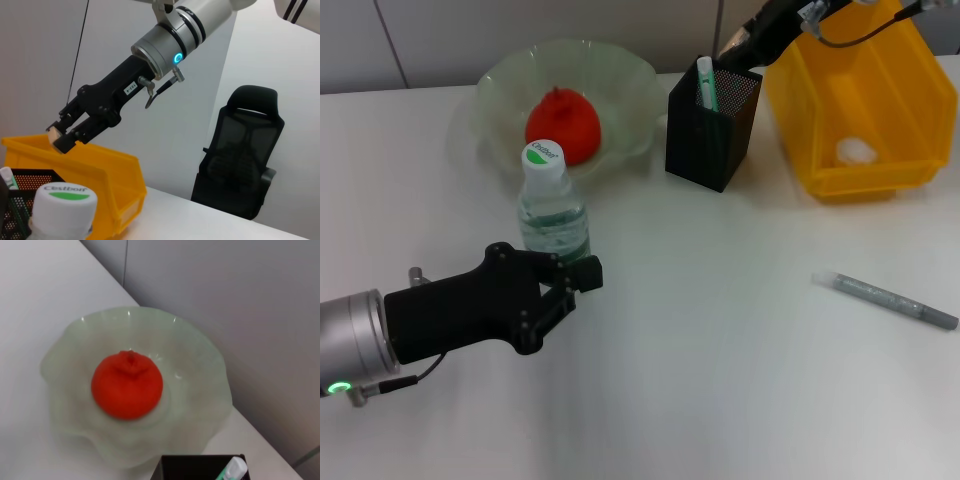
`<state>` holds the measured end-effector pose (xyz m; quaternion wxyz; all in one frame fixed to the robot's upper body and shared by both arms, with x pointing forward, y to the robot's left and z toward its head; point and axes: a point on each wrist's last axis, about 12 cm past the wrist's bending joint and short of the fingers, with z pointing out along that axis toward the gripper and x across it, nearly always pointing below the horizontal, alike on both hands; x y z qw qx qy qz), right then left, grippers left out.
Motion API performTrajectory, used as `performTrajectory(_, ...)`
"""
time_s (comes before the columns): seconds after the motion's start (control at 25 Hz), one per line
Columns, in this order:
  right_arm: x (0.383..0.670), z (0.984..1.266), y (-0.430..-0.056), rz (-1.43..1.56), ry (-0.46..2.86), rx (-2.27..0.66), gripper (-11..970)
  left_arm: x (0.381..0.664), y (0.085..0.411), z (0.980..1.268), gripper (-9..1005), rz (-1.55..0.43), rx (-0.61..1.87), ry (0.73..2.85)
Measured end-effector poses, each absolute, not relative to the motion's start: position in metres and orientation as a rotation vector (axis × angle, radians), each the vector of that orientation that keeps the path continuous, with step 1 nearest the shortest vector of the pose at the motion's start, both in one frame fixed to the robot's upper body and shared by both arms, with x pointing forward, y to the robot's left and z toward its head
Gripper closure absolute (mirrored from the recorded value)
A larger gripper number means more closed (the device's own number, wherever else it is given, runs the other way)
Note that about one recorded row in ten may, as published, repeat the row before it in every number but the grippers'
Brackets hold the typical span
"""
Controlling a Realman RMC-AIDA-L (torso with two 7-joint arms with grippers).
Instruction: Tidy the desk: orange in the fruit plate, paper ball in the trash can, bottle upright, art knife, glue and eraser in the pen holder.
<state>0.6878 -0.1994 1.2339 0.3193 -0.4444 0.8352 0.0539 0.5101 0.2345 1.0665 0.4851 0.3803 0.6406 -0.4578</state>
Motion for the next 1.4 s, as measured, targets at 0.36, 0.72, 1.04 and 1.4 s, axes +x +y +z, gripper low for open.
performTrajectory(0.36,0.695,1.219,-0.202,0.175,2.198,-1.146,548,0.512,0.238,1.068,981,-1.101,0.907,1.558)
performTrajectory(0.72,0.694,1.209,-0.2,0.209,2.2,-1.15,547,0.512,0.238,1.068,982,-1.101,0.908,1.558)
performTrajectory(1.04,0.693,1.197,-0.197,0.23,2.206,-1.166,547,0.511,0.238,1.067,982,-1.104,0.904,1.563)
performTrajectory(1.4,0.693,1.196,-0.197,0.242,2.211,-1.171,547,0.51,0.24,1.066,981,-1.101,0.902,1.564)
